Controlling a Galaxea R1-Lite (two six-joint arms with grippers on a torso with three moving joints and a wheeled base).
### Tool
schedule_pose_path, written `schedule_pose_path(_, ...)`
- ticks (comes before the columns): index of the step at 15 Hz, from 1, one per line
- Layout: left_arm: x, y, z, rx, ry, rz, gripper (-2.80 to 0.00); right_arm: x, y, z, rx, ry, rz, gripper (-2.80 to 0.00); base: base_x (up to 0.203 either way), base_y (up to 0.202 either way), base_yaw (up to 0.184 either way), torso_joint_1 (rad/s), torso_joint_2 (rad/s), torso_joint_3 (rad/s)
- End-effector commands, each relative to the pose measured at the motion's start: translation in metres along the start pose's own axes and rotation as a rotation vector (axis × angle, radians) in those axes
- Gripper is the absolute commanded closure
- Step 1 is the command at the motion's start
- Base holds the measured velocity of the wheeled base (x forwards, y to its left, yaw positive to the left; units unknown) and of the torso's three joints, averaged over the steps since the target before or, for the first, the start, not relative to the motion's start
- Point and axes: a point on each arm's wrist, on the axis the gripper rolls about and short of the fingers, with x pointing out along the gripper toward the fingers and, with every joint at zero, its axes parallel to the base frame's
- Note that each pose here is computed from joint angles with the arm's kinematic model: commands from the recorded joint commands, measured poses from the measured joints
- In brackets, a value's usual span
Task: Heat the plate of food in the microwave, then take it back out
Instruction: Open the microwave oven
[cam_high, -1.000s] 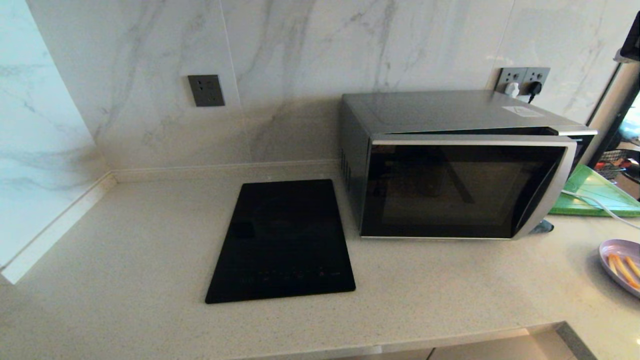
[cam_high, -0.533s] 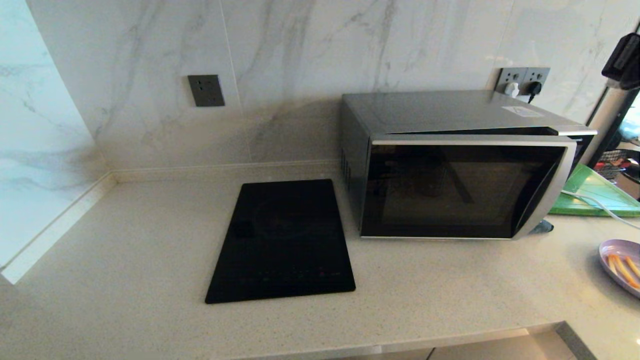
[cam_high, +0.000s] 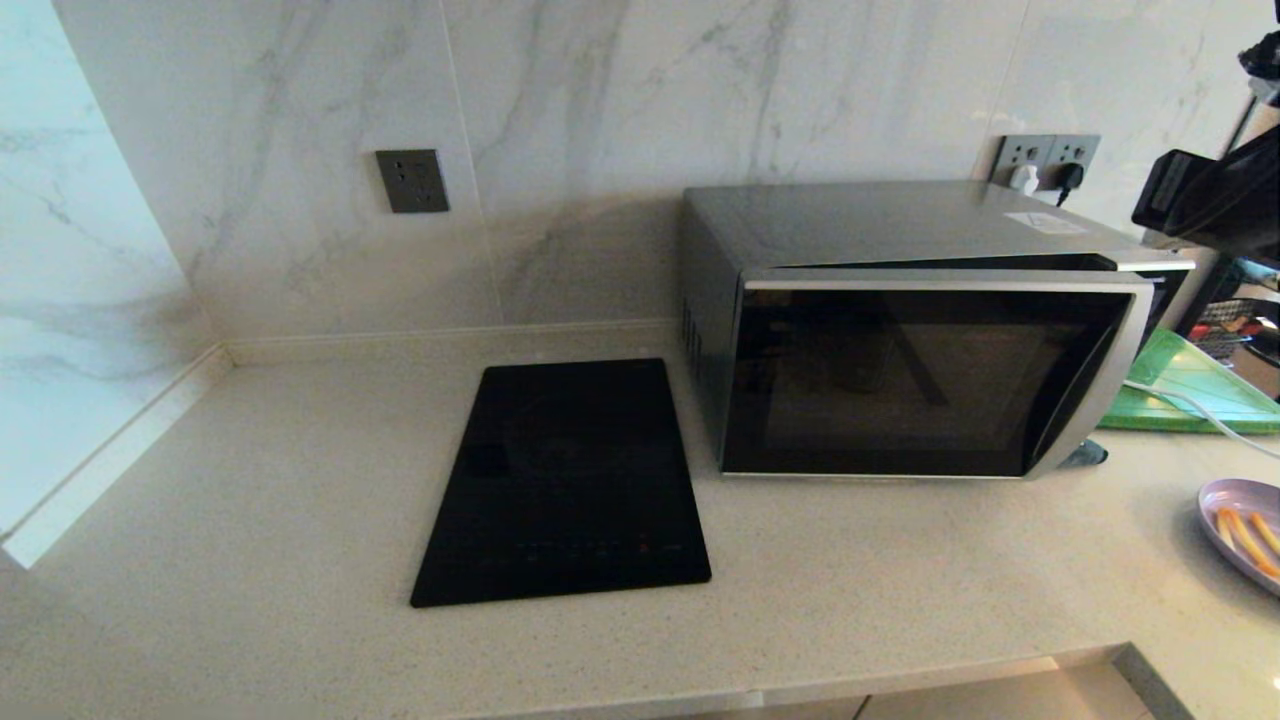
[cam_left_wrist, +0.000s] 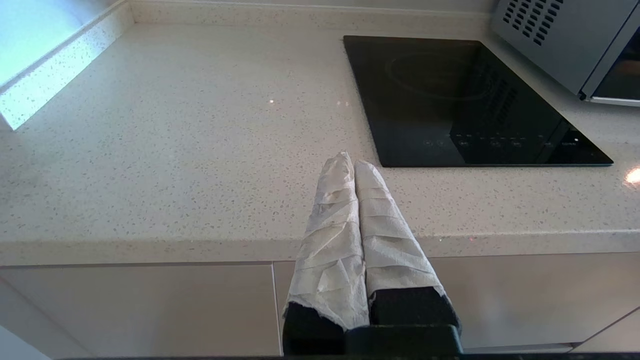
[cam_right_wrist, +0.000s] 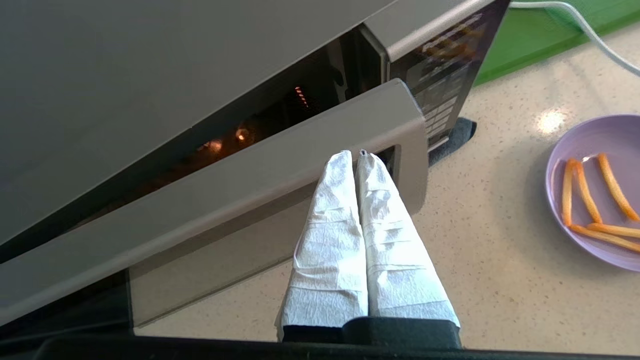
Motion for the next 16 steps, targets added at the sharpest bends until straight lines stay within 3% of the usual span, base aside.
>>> schedule_pose_path(1,0.0,0.0,0.0,-0.001,0.001,0.001,0.0,0.017,0.003,-0.006,-0.016,0.031,-0.017,0.0,0.0,0.0,0.0,0.0,0.0,0.0)
schedule_pose_path(5,0.0,0.0,0.0,-0.001,0.001,0.001,0.0,0.032,0.007,-0.011,-0.03,0.059,-0.012,0.0,0.0,0.0,0.0,0.0,0.0,0.0)
schedule_pose_path(9,0.0,0.0,0.0,-0.001,0.001,0.001,0.0,0.033,0.011,-0.004,-0.013,0.024,0.073,0.0,0.0,0.0,0.0,0.0,0.0,0.0)
schedule_pose_path(16,0.0,0.0,0.0,-0.001,0.001,0.001,0.0,0.045,0.01,-0.004,-0.089,0.012,0.068,0.0,0.0,0.0,0.0,0.0,0.0,0.0)
